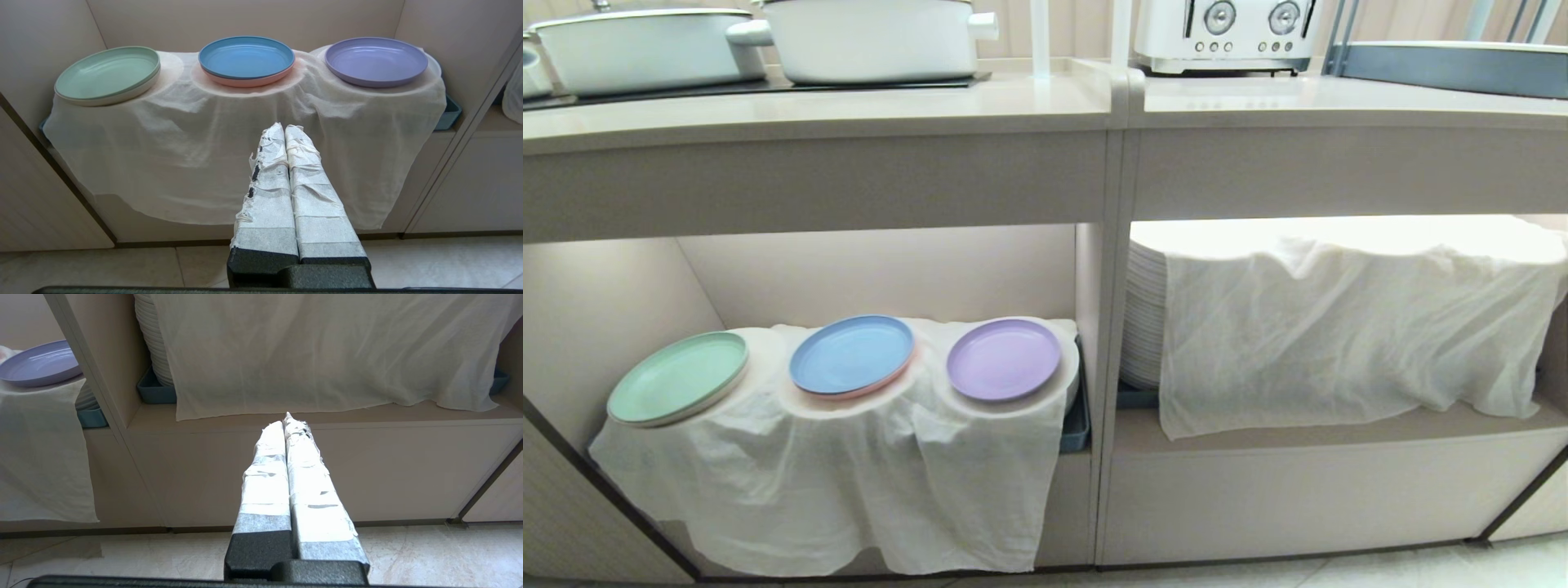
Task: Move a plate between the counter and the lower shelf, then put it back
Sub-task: Pick up the plate in the cupboard
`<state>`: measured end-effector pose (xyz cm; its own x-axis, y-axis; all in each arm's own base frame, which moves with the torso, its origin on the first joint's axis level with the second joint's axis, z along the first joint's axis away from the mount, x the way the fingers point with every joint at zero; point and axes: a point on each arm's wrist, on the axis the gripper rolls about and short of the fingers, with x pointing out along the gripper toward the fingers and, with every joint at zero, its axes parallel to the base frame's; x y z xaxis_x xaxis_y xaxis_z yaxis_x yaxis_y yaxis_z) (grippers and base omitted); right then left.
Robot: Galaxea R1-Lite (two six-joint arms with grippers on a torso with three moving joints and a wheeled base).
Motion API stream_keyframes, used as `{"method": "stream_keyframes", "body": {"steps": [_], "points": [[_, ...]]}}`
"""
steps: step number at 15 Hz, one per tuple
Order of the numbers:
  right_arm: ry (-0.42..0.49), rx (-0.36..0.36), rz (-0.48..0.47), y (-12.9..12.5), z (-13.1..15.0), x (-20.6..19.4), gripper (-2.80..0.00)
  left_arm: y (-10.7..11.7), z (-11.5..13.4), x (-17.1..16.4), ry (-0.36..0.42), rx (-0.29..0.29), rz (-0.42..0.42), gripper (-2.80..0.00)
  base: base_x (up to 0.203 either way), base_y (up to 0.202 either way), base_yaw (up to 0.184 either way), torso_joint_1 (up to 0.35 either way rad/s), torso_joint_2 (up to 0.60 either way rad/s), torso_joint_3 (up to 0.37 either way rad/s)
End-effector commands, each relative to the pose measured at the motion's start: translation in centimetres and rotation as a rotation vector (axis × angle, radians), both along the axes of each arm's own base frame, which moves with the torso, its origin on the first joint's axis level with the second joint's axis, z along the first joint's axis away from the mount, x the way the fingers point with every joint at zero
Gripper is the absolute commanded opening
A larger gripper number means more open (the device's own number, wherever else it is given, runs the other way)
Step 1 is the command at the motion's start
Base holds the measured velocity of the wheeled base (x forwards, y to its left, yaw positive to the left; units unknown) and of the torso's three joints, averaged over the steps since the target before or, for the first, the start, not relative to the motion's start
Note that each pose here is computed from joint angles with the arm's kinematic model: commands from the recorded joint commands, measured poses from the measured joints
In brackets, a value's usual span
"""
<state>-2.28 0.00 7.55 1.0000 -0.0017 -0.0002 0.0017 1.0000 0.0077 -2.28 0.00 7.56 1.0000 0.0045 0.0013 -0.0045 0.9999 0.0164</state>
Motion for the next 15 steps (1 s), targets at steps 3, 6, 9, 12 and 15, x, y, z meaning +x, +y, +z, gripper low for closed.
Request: {"method": "stream_keyframes", "body": {"steps": [3,6,9,12,15], "points": [[0.000,0.000,0.000,0.0,0.0,0.0,-2.80,-0.1,0.2,0.0,-0.006,0.056,-0.026,-2.80,0.000,0.000,0.000,0.000,0.00,0.000],[0.000,0.000,0.000,0.0,0.0,0.0,-2.80,-0.1,1.8,-0.4,-0.031,0.057,-0.048,-2.80,0.000,0.000,0.000,0.000,0.00,0.000],[0.000,0.000,0.000,0.0,0.0,0.0,-2.80,-0.1,4.3,-0.2,0.002,0.055,-0.066,-2.80,0.000,0.000,0.000,0.000,0.00,0.000],[0.000,-0.001,0.000,0.0,0.0,0.0,-2.80,-0.3,7.5,1.5,0.076,0.048,-0.166,-2.80,0.000,0.000,0.000,0.000,0.00,0.000],[0.000,0.000,0.000,0.0,0.0,0.0,-2.80,-0.7,10.2,4.8,0.196,0.035,-0.299,-2.80,0.000,0.000,0.000,0.000,0.00,0.000]]}}
